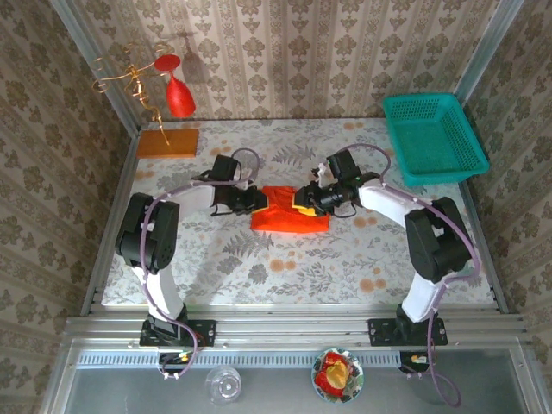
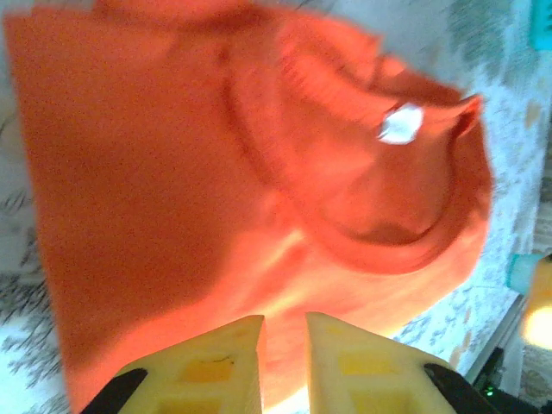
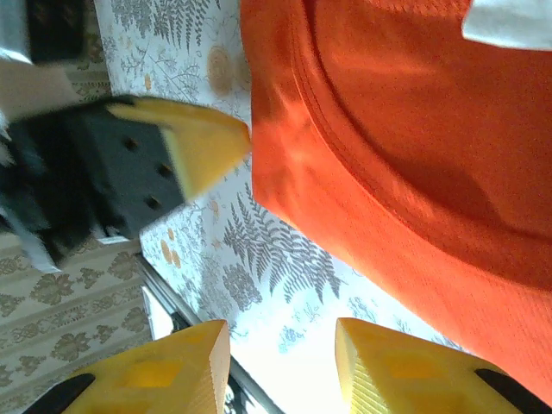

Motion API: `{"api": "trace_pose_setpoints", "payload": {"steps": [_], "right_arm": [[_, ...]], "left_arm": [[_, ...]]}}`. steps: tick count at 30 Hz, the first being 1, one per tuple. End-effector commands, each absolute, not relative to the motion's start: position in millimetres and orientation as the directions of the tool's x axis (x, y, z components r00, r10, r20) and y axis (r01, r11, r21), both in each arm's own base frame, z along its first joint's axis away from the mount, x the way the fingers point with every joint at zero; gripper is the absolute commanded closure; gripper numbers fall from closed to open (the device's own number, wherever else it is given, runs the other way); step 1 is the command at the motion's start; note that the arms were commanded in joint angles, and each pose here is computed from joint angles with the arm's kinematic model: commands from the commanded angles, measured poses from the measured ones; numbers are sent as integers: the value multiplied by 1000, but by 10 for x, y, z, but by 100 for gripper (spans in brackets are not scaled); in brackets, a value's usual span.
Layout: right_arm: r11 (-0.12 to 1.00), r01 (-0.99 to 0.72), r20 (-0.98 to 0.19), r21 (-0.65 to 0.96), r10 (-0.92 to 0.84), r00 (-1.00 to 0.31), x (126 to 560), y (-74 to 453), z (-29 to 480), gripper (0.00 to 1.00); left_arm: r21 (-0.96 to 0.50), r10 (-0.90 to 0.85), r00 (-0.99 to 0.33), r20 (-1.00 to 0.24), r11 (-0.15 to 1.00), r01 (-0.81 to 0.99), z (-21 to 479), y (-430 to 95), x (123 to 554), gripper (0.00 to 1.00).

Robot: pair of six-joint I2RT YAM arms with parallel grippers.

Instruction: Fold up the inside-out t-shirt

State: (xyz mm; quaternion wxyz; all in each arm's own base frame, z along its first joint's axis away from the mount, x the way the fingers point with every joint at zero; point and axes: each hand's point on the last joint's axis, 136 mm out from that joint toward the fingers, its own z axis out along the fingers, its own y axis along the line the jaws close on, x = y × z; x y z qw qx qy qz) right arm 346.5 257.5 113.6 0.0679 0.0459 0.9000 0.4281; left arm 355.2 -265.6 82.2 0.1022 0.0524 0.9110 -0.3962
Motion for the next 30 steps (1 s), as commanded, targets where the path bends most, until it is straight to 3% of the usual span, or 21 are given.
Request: {"api": "trace_pose_setpoints", "payload": {"steps": [1,15,23,30], "right_arm": [[680,52,-72,732,154,-986,3330,2407,968,61],[795,263,34,547,293,-956,3251,1801,7,62],[782,238,12,576,283,-959,3263,1841,221,62],[736,198,-17,647,274,-962,3375,1983,555,61]], "left_arm": [[-741,21,-968,-249,639,205,1087,-2810,3641,80],[-740,-11,-985,-173,661,123,558,-2844,3963,79],[-716,-31,-953,-303,668,206,1014,-2630,3932,66],[-653,-55,-963,-264,745,136,817,-2267,3760,56]]}}
